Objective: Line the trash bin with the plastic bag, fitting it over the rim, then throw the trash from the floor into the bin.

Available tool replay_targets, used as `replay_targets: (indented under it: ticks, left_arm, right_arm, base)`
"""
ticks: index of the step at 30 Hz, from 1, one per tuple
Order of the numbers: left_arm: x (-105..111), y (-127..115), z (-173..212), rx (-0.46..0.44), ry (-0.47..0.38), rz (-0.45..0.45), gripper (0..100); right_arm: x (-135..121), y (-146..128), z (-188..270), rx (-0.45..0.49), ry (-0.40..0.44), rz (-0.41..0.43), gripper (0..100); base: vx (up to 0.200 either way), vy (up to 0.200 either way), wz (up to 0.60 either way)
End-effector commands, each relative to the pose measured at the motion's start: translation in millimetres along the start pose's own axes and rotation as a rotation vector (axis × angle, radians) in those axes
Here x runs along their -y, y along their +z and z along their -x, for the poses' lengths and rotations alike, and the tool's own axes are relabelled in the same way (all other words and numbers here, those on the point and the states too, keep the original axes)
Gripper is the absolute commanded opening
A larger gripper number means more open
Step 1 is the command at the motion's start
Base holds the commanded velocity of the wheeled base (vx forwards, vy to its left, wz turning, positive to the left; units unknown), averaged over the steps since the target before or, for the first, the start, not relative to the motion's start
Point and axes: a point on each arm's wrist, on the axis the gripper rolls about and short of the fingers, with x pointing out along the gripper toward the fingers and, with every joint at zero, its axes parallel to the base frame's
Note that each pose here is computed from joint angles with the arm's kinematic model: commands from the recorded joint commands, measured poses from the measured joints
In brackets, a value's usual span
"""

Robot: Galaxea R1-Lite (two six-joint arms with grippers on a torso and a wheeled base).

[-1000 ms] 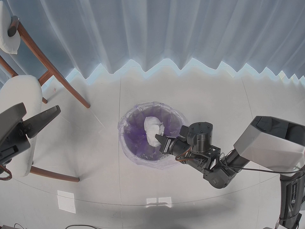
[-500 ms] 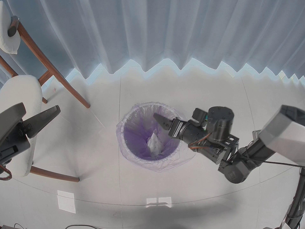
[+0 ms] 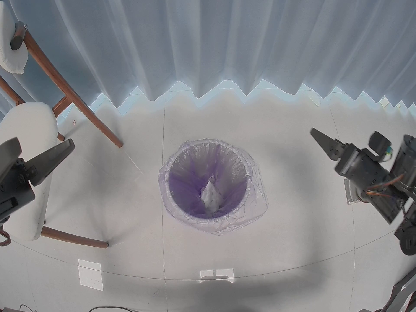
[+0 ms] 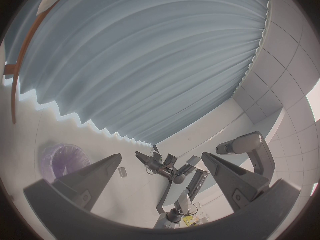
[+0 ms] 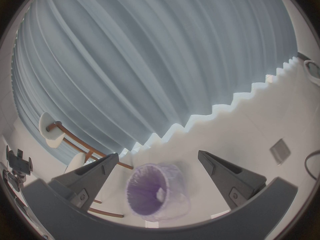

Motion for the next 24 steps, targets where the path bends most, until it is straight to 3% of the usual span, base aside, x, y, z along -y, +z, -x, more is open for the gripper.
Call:
replay_targets:
  ticks: [1,6,11,19,24]
  left_arm:
    - [13,2,7,0.012,-0.044,-0.06,100]
    - [14,1,11,0.016,-0.029,-0.159,100]
    - [21,-17,30,0.033,0.005,-0.254,100]
    - [36,-43,66,0.12,0.166,-0.293,100]
    - [51,-62,85,0.141,0.191,-0.316,100]
  right_arm:
    - [25,18,86,0.135,-0.117,0.049,100]
    - [33,12,128,0.177,-0.178,0.139,100]
    - [37,2,159,0.199,-0.221,0.162,100]
    - [36,-3,185,0.234,-0.243,0.188,100]
    - [36,-7,204,0.267,-0.273,0.198,100]
  base:
    - [0.0,0.0,0.0]
    - [0.0,0.0,0.0]
    - [0.0,0.0,0.0]
    - [0.0,0.0,0.0]
    - [0.0,0.0,0.0]
